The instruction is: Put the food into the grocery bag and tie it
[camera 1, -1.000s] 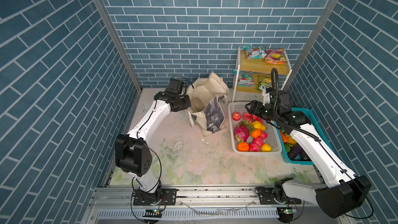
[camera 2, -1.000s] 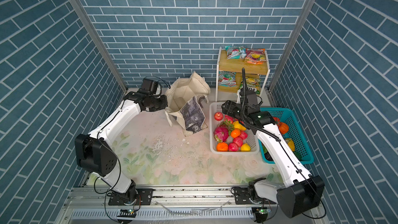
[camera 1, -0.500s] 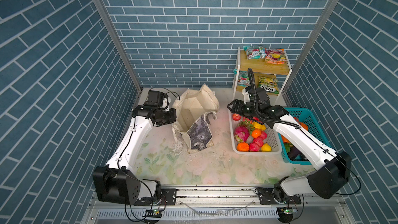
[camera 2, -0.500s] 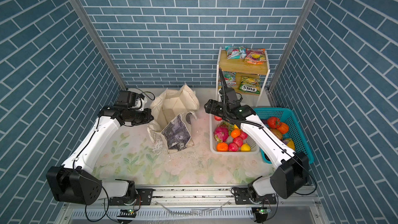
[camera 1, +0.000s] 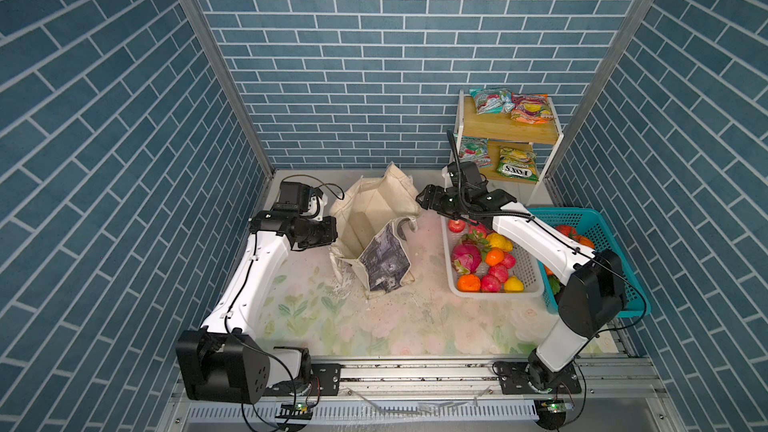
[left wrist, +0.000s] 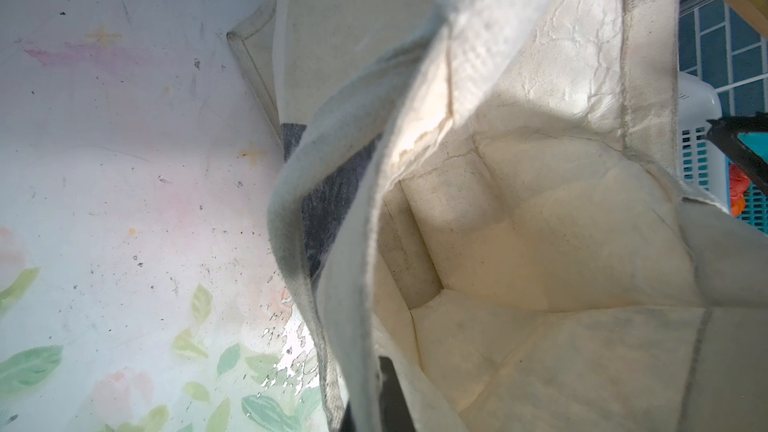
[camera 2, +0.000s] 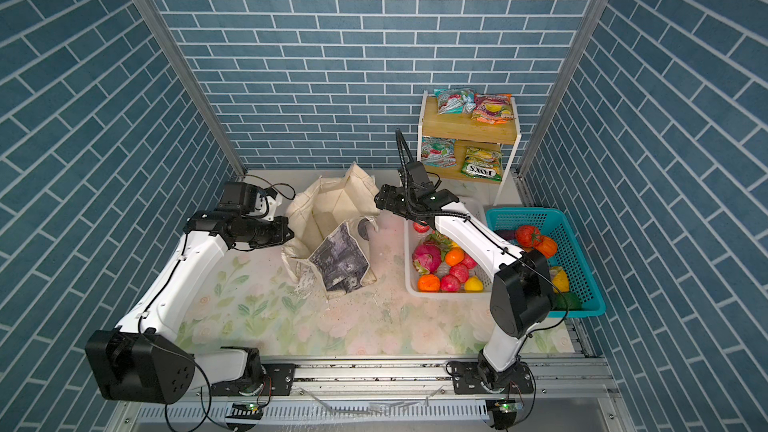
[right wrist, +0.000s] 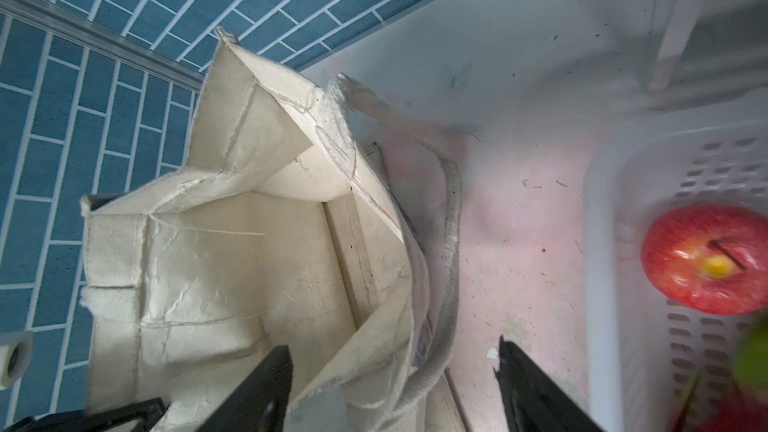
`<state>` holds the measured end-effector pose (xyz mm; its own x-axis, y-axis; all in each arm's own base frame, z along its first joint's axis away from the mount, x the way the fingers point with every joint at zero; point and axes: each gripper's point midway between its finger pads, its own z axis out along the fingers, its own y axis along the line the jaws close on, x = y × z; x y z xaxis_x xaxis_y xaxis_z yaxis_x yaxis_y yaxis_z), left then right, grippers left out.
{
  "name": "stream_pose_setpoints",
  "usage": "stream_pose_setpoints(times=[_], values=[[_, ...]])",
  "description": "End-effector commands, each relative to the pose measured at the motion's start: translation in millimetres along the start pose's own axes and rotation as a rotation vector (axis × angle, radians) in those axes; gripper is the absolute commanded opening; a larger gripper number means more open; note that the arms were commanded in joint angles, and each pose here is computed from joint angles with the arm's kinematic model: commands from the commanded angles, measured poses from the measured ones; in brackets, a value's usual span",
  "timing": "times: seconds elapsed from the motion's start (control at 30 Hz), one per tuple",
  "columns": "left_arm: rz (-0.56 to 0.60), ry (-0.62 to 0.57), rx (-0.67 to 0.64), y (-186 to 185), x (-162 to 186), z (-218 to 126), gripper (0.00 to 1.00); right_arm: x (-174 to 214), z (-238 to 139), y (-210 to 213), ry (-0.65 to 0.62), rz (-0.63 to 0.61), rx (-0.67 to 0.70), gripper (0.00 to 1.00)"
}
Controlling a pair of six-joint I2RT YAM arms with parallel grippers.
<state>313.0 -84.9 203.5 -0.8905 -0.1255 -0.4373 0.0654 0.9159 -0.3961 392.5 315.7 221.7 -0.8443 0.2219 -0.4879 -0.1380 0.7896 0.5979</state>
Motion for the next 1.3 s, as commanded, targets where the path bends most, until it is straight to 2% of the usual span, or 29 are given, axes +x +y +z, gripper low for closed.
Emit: stream_pose_setpoints(times=[0.0,0.17,0.23,0.27,0.33,0.37,0.4,0.53,0.7,0.8,0.93,1.0,1.07,1.27], values=[[0.006,0.035,0.029,-3,12,-2,0.0,11,24,1,0.058,0.043,0.008,0.77],[0.017,0.023,0.037,-6,9,-7,0.0,28,45,-4,0.107,0.025,0.074,0.75],[0.022,0.018,0.038,-8,8,-10,0.0,32,47,-7,0.12,0.024,0.089,0.71],[0.024,0.016,0.039,-8,7,-11,0.0,34,47,-5,0.126,0.022,0.079,0.62],[0.032,0.003,0.044,-11,6,-15,0.0,34,43,1,0.134,0.006,0.055,0.3],[0.036,-0.005,0.043,-12,5,-18,0.0,31,36,3,0.126,-0.012,0.055,0.1],[0.041,-0.015,0.037,-12,4,-22,0.0,28,26,3,0.118,-0.037,0.072,0.0],[0.068,-0.075,-0.078,-2,-2,-50,0.0,12,-36,-14,0.03,-0.16,0.246,0.0],[0.074,-0.145,-0.335,28,-8,-96,0.0,6,-121,-49,-0.052,-0.256,0.475,0.0],[0.069,-0.181,-0.459,42,-10,-122,0.0,10,-160,-69,-0.078,-0.28,0.579,0.0],[0.066,-0.187,-0.569,56,-10,-139,0.0,17,-192,-93,-0.08,-0.299,0.701,0.0],[0.07,-0.175,-0.562,54,-8,-139,0.0,22,-197,-96,-0.073,-0.295,0.706,0.0],[0.085,-0.16,-0.503,44,-6,-131,0.0,29,-193,-94,-0.054,-0.28,0.668,0.0],[0.183,-0.106,-0.154,-30,9,-84,0.0,55,-158,-63,0.013,-0.283,0.493,0.0]])
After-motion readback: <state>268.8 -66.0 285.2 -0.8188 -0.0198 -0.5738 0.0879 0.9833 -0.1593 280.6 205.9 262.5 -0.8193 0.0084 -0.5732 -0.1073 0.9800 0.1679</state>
